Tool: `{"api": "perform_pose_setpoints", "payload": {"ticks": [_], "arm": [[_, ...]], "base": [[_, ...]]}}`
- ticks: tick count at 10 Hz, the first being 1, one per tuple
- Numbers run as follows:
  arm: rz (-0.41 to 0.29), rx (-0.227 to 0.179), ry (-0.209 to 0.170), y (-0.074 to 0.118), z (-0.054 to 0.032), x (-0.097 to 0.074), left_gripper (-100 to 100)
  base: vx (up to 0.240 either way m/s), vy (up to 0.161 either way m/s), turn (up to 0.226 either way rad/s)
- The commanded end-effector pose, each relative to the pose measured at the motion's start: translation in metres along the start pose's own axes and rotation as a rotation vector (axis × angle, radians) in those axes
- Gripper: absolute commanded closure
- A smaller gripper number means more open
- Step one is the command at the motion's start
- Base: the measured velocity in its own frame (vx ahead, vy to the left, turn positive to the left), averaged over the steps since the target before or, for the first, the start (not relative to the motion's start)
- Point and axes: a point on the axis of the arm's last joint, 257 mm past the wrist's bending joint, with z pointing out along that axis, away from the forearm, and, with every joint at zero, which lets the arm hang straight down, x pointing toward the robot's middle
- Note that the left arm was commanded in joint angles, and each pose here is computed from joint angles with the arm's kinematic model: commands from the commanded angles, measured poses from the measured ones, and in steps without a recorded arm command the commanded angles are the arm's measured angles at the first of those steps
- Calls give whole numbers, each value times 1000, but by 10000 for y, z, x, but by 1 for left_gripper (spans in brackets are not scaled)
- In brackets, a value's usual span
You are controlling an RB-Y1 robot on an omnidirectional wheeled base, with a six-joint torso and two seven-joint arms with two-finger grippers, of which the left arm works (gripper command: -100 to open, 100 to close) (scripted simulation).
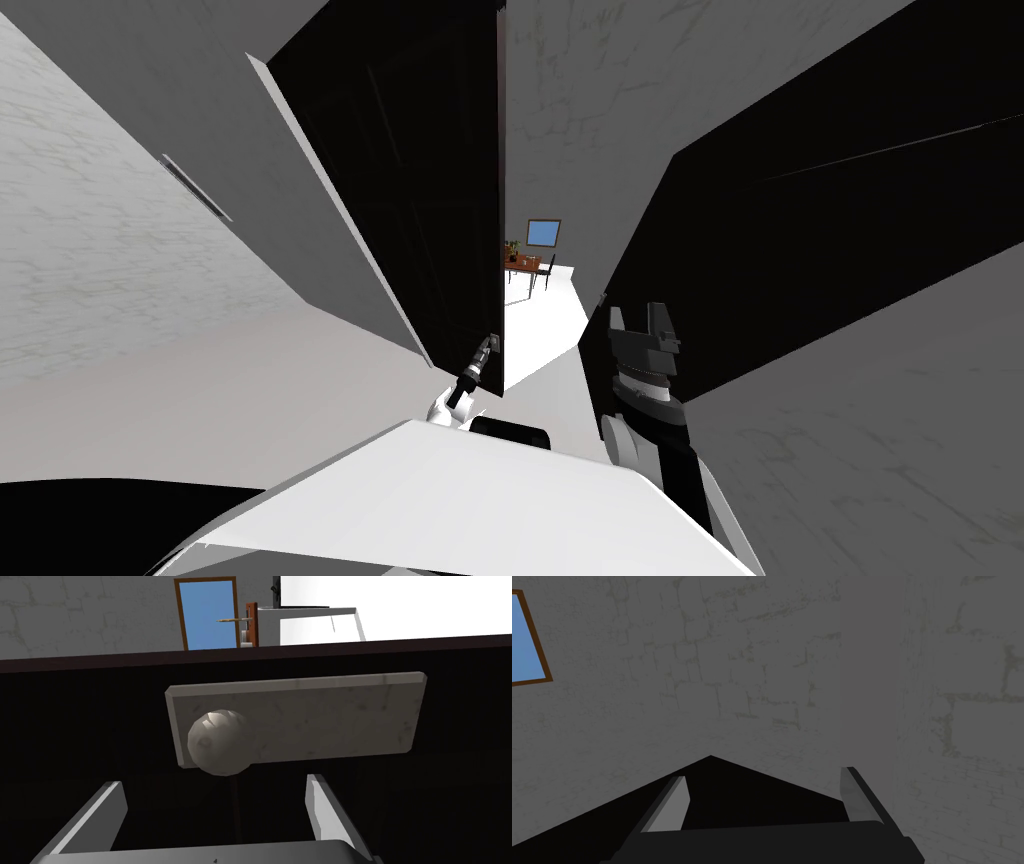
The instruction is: Push the door open
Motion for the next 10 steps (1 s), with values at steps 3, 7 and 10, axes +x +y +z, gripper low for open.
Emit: {"api": "perform_pose_setpoints", "payload": {"ticks": [3, 7, 10], "arm": [[-23, 1, -2, 6, 4, 114, -100], [-23, 1, -2, 6, 4, 114, 100], [-7, -5, -21, 30, -15, -39, 100]], "base": [[143, -22, -10], [-16, 5, -6], [32, -14, 8]]}}
